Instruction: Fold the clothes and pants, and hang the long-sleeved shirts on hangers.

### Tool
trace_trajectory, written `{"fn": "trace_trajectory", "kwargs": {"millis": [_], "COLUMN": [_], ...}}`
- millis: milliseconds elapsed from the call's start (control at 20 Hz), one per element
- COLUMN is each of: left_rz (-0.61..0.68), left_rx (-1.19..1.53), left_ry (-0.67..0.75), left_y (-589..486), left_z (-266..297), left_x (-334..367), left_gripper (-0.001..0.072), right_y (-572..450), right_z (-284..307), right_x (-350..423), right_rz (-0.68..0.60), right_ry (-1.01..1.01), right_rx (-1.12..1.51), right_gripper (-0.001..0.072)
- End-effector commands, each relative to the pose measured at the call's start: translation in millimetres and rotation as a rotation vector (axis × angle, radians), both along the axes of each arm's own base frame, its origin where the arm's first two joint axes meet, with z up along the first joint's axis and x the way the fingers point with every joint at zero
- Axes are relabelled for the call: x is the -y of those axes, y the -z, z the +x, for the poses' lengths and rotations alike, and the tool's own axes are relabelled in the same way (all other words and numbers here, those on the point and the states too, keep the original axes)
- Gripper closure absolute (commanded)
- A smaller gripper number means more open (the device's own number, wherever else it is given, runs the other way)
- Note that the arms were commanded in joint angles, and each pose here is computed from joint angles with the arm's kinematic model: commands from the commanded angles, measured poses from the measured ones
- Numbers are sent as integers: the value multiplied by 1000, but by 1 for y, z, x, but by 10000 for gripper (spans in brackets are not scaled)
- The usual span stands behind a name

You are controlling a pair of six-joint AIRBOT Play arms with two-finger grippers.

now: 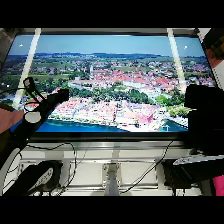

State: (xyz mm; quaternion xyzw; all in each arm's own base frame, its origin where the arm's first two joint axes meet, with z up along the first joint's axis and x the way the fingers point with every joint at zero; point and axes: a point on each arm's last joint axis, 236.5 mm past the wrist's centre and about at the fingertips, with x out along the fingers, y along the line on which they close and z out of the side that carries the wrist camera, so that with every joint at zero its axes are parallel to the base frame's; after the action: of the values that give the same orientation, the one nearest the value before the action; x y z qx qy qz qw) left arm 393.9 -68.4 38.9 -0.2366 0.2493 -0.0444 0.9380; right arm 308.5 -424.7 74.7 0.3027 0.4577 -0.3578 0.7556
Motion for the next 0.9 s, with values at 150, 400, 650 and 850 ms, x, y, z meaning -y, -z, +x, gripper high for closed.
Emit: {"fn": "trace_trajectory", "kwargs": {"millis": [150,400,650,850], "left_rz": [161,201,256,291], "left_rx": [52,318,552,682], "left_ry": [57,29,-35,-80], "left_y": [-11,-159,-288,-333], "left_z": [5,13,-39,-85], "left_x": [-7,-36,-64,-67], "left_gripper": [691,693,692,691], "right_y": [-118,-277,-318,-318], "right_z": [100,175,187,192], "right_x": [-57,-220,-338,-399], "right_rz": [84,362,504,579], "right_ry": [-104,-524,-746,-851], "right_rx": [514,1122,1186,1163], "right_gripper": [612,703,702,702]}}
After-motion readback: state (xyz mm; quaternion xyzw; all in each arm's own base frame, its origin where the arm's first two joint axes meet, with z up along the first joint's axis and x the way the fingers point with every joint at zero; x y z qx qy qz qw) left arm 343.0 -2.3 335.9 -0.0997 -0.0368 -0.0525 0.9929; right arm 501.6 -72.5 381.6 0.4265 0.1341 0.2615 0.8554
